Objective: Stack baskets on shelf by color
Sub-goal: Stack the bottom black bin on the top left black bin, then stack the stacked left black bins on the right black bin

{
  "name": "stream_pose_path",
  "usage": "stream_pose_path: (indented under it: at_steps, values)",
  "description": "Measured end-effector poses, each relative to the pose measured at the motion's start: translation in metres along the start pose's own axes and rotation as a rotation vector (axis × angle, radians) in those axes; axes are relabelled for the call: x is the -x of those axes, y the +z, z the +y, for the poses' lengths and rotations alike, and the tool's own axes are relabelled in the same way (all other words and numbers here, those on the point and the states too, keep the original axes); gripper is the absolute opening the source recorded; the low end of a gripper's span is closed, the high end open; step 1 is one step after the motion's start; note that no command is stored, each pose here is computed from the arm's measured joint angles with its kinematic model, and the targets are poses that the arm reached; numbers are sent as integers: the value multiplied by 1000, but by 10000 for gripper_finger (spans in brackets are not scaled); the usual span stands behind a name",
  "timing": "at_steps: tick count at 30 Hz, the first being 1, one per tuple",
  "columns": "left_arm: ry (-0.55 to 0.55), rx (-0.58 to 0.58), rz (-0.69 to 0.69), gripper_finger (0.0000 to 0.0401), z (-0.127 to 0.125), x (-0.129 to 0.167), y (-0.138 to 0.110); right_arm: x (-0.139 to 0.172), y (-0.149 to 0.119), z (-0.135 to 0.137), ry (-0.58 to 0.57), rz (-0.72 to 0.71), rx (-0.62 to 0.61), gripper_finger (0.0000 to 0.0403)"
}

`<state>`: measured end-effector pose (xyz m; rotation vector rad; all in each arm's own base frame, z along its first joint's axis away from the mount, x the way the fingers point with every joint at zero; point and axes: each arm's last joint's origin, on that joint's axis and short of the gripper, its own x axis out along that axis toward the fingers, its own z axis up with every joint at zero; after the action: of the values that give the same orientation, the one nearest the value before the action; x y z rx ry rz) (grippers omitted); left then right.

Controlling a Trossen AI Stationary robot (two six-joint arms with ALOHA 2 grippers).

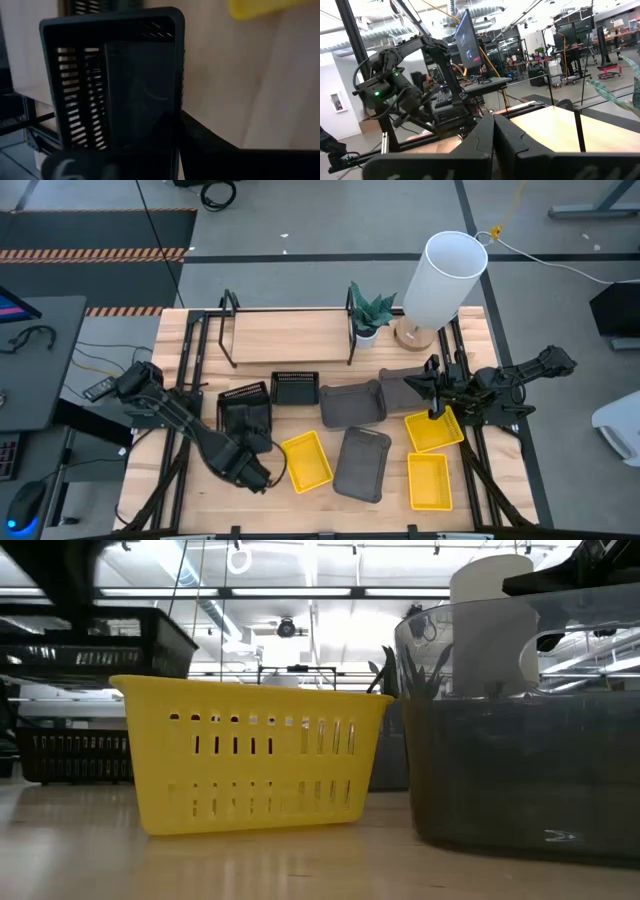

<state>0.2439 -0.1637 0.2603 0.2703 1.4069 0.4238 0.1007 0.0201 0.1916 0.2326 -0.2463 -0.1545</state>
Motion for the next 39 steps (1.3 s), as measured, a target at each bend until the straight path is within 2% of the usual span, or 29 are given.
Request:
stream_pose_path:
  at_steps: [3, 7, 14, 22, 28, 34, 39]
  values:
    - [10, 81, 15, 16, 7, -7, 6, 0, 0, 0, 0, 0, 0, 12]
    - [71, 170, 55, 16, 13, -33, 6, 0, 0, 0, 0, 0, 0, 12]
    - [133, 140, 128, 27, 19, -70, -3, 0, 0, 0, 0, 0, 0, 12]
    - [72, 97, 95, 24, 12, -82, -3, 0, 0, 0, 0, 0, 0, 12]
    - [75, 88, 107, 83, 12, -81, -4, 0, 0, 0, 0, 0, 0, 12]
    - [26, 34, 147, 149, 11, -81, -5, 0, 0, 0, 0, 0, 0, 12]
    - [-20, 20, 154, 177, 9, -81, -4, 0, 0, 0, 0, 0, 0, 12]
